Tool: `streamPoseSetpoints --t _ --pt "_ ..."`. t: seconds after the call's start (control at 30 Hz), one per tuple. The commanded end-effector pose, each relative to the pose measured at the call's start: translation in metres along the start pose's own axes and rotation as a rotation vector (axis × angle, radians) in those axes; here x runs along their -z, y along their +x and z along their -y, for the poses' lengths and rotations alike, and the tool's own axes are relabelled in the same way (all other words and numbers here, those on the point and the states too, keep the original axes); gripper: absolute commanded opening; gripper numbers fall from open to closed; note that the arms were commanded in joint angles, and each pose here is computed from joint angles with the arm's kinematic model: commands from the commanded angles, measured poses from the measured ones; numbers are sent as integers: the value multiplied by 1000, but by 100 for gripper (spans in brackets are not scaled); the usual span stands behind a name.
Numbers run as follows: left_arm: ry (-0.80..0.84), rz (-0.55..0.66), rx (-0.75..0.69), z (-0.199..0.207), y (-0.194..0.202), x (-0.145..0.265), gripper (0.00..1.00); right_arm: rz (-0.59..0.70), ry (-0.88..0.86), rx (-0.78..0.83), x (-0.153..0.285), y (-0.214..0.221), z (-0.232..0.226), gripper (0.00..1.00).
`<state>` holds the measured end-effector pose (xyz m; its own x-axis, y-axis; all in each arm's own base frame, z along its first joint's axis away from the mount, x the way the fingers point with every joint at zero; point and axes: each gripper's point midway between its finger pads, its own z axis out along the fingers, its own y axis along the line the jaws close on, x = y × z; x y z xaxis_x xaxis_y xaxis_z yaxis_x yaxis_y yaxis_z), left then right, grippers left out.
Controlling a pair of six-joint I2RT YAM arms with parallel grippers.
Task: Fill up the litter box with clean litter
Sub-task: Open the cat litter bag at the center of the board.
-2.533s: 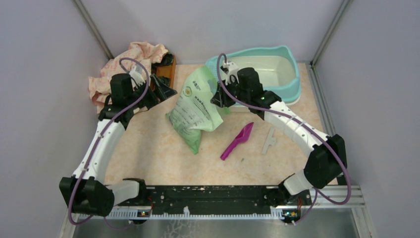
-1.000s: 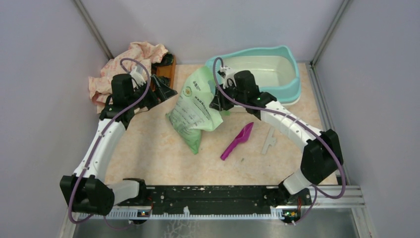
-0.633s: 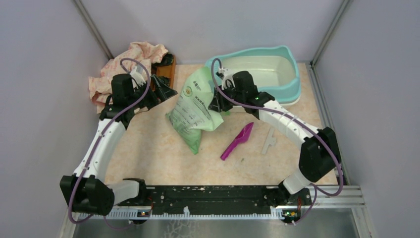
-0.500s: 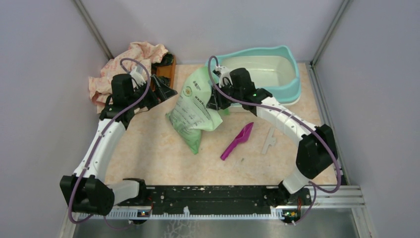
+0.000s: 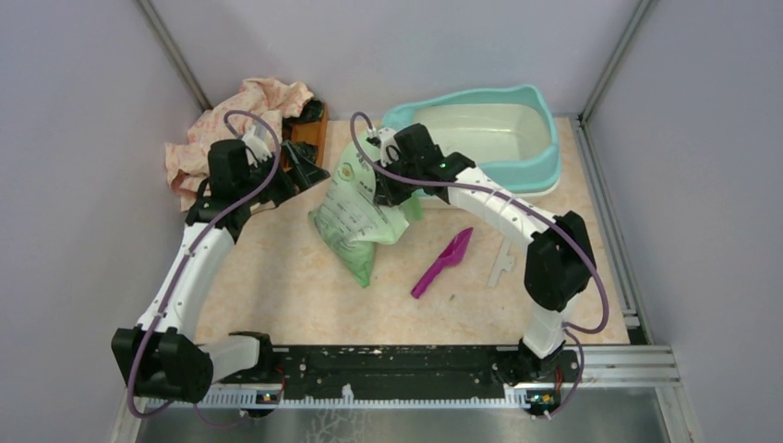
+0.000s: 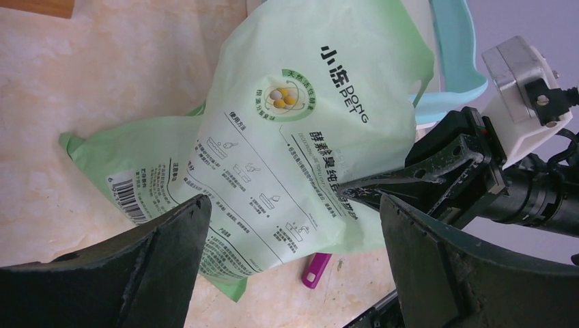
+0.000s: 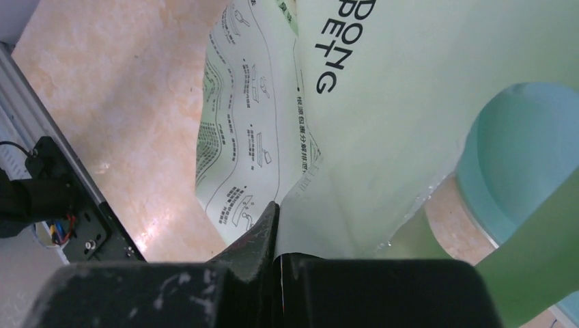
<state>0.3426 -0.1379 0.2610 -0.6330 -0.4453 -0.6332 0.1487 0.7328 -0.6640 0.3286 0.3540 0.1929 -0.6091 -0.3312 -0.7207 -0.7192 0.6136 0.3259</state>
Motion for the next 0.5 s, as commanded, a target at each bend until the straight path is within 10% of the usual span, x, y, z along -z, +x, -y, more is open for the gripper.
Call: streamPoseSetpoints --t 0.0,0.47 --pt "-1 23 -42 3 -2 7 99 87 -5 69 12 -35 -17 0" --pt "-75 95 -64 -7 -16 38 99 489 -67 380 50 -154 -70 0"
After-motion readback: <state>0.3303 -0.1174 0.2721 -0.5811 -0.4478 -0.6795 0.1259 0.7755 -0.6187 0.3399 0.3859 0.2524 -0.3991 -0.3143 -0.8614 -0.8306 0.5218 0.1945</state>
